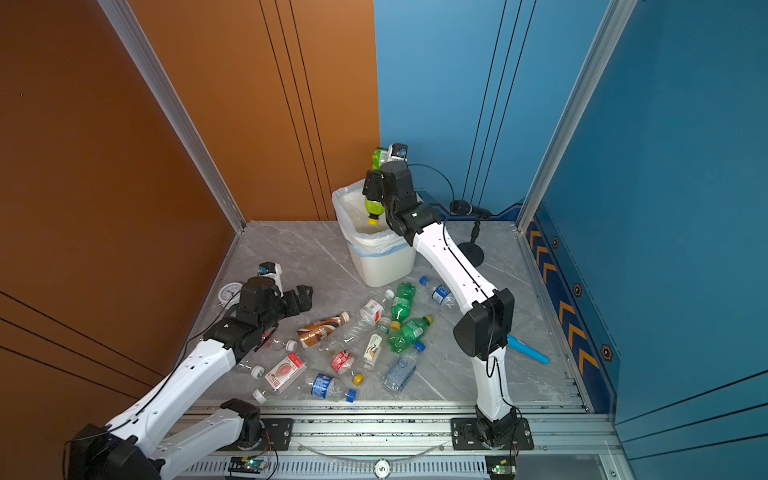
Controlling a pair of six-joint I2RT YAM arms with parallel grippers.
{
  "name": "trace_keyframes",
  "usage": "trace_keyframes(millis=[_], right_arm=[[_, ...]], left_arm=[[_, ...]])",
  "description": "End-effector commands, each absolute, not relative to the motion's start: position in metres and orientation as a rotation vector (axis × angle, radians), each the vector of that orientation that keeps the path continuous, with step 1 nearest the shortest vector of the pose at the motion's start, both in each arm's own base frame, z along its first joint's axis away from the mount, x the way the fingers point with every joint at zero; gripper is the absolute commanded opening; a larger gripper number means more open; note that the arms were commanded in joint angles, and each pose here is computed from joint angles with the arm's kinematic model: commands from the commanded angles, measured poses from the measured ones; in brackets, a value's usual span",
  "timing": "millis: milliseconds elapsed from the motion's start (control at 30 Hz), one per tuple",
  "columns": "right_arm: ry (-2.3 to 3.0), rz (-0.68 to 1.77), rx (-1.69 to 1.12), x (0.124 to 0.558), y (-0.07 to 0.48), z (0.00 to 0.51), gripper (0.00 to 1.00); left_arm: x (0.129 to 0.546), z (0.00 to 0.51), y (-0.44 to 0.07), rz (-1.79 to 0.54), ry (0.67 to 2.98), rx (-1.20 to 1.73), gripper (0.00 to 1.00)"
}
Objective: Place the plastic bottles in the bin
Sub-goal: 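Open the right gripper to drop the lime-green bottle into the bin, then reach the left gripper toward the clear bottles while the right gripper withdraws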
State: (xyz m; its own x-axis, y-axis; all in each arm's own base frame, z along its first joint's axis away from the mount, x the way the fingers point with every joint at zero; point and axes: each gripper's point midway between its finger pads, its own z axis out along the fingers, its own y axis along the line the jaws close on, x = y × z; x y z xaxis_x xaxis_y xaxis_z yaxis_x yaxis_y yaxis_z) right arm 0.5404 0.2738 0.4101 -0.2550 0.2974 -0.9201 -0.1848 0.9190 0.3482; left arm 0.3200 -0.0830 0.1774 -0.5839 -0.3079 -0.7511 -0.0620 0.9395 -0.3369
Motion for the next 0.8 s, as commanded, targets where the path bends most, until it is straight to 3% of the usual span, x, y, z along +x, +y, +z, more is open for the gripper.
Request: trace_keyframes(millis=[0, 133, 267, 433, 567, 667, 767], right_arm=[[1.777, 0.481, 0.126, 0.536, 0.261, 0.422, 0.97], [1.763, 0.528, 0.144, 0.516, 0.243, 0.435, 1.00], [1.731, 0.540, 0.135, 0.470, 0.221, 0.440, 1.00], [1.781, 0.471, 0.200, 0.401, 0.178, 0.380, 1.00], [1.890, 0.370, 0.324, 0.357, 0.135, 0.300, 0.99], [1.955, 0.340, 0.411, 0.341, 0.110, 0.264, 1.00], [1.952, 0.320, 0.445, 0.336, 0.097, 0.260, 1.00]], left_arm=[[0.315, 0.173, -0.083, -0.363, 2.198, -0.256, 0.98], [0.318, 0.174, -0.087, -0.385, 2.194, -0.248, 0.98], [0.326, 0.176, -0.095, -0.427, 2.178, -0.238, 0.98], [0.332, 0.171, -0.106, -0.466, 2.207, -0.217, 0.98], [0.333, 0.164, -0.121, -0.498, 2.244, -0.178, 0.98], [0.330, 0.157, -0.134, -0.514, 2.275, -0.133, 0.98], [0.325, 0.153, -0.149, -0.522, 2.306, -0.065, 0.98]])
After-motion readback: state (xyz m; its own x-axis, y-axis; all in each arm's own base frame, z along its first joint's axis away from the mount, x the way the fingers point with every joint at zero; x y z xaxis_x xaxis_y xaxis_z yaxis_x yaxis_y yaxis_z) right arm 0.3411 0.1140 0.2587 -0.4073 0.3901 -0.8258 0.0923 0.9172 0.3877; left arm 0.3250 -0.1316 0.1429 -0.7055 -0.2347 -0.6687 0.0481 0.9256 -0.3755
